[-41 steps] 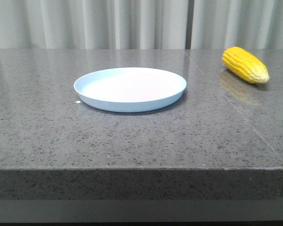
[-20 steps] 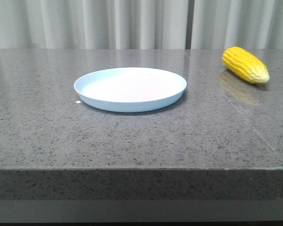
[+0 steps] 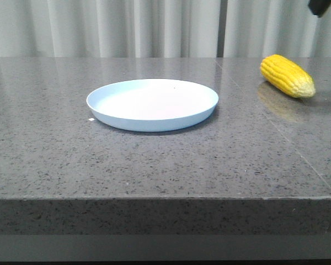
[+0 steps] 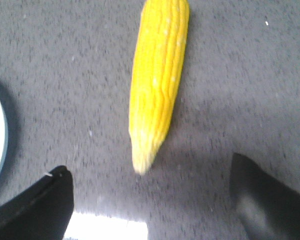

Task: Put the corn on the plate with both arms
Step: 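Lower the right gripper over the yellow corn cob and close, then carry the corn with the right gripper over the plate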

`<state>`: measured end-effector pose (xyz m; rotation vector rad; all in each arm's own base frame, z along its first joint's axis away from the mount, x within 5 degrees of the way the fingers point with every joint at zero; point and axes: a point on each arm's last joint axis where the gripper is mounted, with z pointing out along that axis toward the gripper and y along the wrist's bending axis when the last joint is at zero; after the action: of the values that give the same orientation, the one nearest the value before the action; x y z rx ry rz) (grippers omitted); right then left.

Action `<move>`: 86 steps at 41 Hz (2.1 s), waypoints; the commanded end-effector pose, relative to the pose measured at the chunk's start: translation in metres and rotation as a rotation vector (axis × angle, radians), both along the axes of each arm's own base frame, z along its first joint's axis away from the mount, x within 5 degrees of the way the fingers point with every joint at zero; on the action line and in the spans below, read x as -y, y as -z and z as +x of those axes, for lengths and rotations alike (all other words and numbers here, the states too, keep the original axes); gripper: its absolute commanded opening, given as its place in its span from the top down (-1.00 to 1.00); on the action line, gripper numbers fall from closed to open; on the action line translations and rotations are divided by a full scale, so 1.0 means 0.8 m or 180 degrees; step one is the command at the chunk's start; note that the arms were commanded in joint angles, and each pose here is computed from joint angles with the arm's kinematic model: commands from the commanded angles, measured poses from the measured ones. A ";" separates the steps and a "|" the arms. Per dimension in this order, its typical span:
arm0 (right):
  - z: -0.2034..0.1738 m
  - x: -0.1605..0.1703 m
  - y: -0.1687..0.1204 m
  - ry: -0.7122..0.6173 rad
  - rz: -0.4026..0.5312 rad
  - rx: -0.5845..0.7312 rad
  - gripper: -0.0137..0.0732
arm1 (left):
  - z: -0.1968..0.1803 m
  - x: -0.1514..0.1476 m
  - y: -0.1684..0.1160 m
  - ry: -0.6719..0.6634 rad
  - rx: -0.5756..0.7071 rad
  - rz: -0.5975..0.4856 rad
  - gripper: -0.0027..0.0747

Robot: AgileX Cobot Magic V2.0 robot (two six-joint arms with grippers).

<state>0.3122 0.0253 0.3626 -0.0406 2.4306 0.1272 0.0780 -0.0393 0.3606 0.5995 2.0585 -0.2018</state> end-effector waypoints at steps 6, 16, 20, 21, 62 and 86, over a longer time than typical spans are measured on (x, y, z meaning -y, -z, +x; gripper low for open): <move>0.053 -0.004 -0.016 -0.0033 0.0007 0.0166 -0.82 | 0.002 0.002 -0.015 0.0010 0.0208 -0.0174 -0.21; 0.109 -0.008 0.015 -0.0078 -0.0030 -0.0017 -0.82 | 0.002 0.002 -0.015 0.0010 0.0208 -0.0174 -0.21; 0.125 -0.009 0.030 -0.0082 -0.0036 -0.0095 -0.82 | 0.002 0.002 -0.015 0.0010 0.0208 -0.0174 -0.21; 0.129 -0.010 0.033 -0.0084 -0.0038 -0.0116 -0.82 | 0.002 0.002 -0.015 0.0010 0.0208 -0.0174 -0.21; 0.153 -0.015 0.070 -0.0112 0.0031 -0.0448 0.08 | 0.002 0.002 -0.015 0.0010 0.0208 -0.0174 -0.21; 0.053 -0.174 -0.029 -0.1224 0.0098 0.0081 0.08 | 0.002 0.002 -0.015 0.0010 0.0208 -0.0174 -0.21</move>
<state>0.3713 0.1525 0.3522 -0.4552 2.4960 0.2928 0.0780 -0.0393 0.3606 0.5941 2.0602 -0.2049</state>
